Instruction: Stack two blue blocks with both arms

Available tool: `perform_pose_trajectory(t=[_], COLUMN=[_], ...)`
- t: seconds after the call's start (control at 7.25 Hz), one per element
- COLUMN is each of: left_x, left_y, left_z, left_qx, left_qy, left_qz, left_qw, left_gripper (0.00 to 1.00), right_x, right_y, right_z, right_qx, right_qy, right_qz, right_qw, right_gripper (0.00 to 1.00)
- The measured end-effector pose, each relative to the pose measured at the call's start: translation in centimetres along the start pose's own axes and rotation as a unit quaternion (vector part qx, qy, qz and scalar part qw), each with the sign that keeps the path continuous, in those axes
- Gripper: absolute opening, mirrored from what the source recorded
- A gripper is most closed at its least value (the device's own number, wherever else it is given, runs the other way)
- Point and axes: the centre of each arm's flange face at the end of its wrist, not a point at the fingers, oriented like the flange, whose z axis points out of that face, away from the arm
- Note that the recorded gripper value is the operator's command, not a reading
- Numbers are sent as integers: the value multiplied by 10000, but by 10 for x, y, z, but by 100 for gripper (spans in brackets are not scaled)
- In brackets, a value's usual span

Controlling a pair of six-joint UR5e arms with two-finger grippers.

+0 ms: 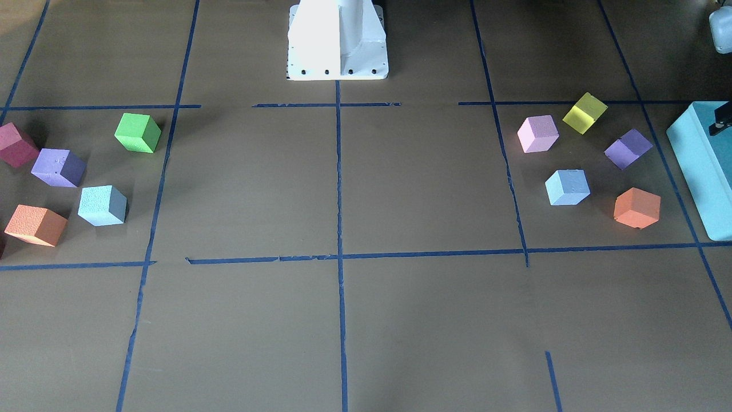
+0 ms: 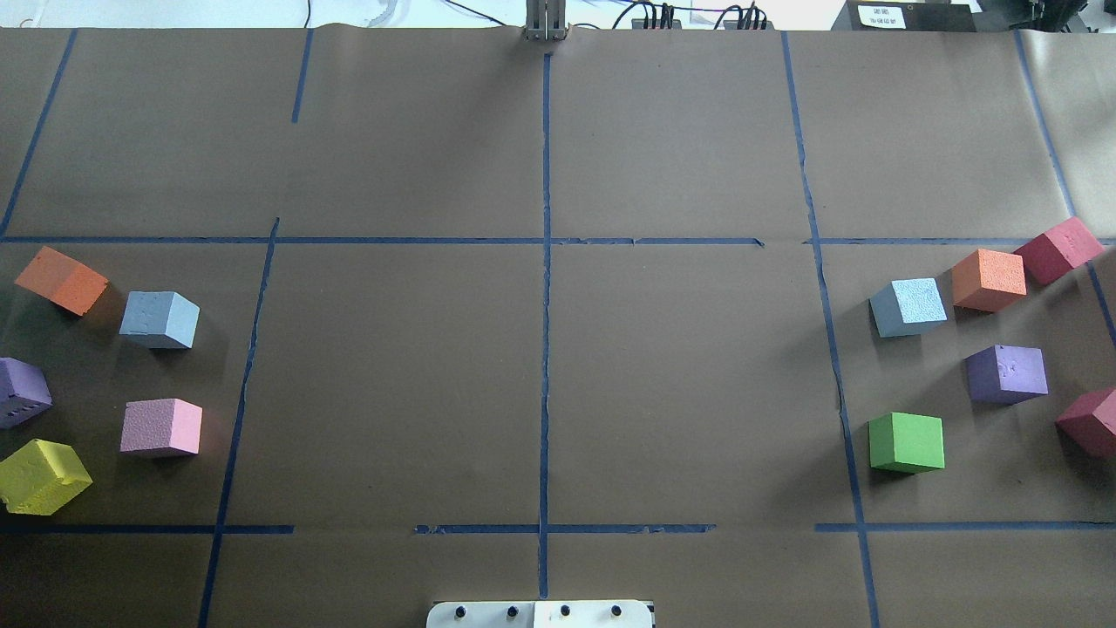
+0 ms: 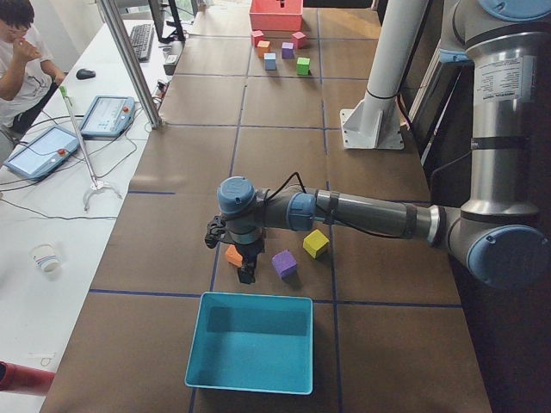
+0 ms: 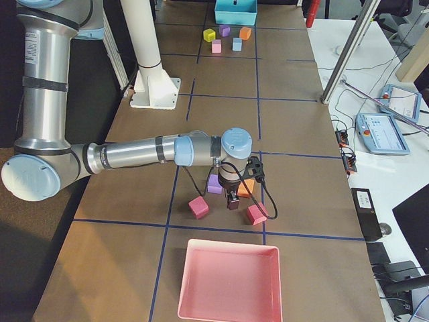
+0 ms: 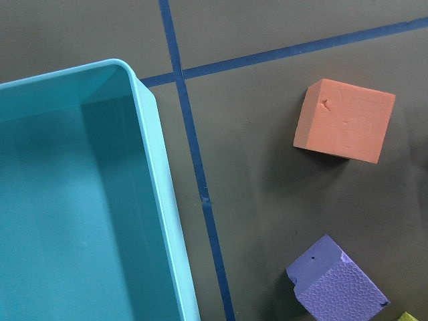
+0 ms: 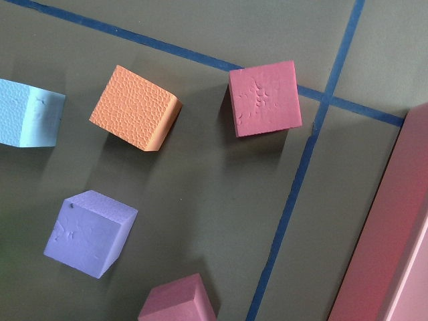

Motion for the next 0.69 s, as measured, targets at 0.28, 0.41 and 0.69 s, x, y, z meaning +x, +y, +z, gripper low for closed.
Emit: perform_pose_trajectory(t=[0.28, 0.41, 0.69], left_x=[0, 0, 3], left_y=[0, 1, 3], left_z=[0, 0, -1], left_qx=[-9, -12, -6], left_qy=[-4, -4, 0], left_qz=[-2, -5, 15], left_qw=[10000, 10000, 10000], left_gripper=[100, 100, 100], right_x=[-5, -11, -47], right_y=[-6, -15, -46], right_z=[-5, -10, -5], right_qx=[137, 231, 441], right_qy=[31, 40, -40], right_qz=[-134, -80, 447], right_qw=[9998, 9997, 9980], right_gripper=[100, 100, 100])
